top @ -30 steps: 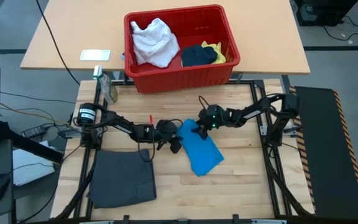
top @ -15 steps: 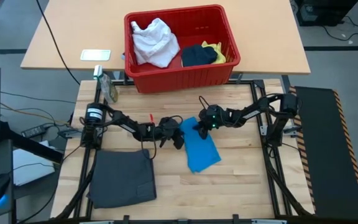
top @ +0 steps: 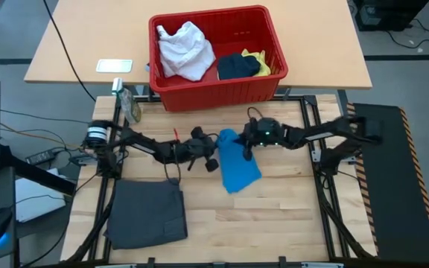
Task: Fold laundry
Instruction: Fold the light blue shorts
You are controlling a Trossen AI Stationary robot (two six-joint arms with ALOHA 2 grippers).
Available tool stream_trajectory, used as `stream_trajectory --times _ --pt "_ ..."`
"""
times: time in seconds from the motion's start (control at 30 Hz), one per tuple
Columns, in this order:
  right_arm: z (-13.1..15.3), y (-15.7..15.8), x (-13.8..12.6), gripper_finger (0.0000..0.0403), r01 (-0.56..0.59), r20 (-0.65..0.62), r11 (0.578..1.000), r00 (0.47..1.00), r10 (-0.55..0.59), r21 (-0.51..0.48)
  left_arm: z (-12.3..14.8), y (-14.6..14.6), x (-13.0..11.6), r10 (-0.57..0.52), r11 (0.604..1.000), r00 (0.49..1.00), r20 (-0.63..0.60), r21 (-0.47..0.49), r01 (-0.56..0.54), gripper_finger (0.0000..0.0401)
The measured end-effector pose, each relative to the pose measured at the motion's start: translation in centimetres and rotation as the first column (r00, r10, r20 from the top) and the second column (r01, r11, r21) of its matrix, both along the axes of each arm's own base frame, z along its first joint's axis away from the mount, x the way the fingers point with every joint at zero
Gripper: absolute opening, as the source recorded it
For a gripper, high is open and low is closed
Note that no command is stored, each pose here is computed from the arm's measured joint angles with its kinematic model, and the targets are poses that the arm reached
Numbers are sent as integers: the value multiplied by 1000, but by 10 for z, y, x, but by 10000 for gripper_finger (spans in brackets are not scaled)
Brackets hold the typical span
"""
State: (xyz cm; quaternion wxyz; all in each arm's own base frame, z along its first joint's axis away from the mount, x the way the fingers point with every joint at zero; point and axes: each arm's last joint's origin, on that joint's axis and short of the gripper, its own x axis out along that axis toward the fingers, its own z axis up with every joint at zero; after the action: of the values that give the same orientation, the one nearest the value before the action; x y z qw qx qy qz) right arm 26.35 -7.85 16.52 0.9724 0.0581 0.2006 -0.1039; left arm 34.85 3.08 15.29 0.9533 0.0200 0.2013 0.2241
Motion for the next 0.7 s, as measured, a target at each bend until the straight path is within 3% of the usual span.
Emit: stream_trajectory --times 0.17,0.27,0.33,0.47,0.7 --pt "54 19 -14 21 -14 156 960 986 60 -281 60 -7 -13 -61 992 988 139 114 45 7" --pt "75 33 -24 21 -21 210 934 972 102 -358 84 -21 -22 -108 988 972 209 135 81 6" --pt "80 42 -30 21 -42 205 949 972 110 -312 89 -34 -24 -139 987 962 235 117 114 6" --pt "55 62 -36 21 -99 72 992 992 104 -72 65 -67 -16 -184 982 959 215 -12 191 2" --pt "-20 115 -54 21 -124 -72 963 987 145 239 -10 -132 -6 -126 956 972 201 -238 173 1"
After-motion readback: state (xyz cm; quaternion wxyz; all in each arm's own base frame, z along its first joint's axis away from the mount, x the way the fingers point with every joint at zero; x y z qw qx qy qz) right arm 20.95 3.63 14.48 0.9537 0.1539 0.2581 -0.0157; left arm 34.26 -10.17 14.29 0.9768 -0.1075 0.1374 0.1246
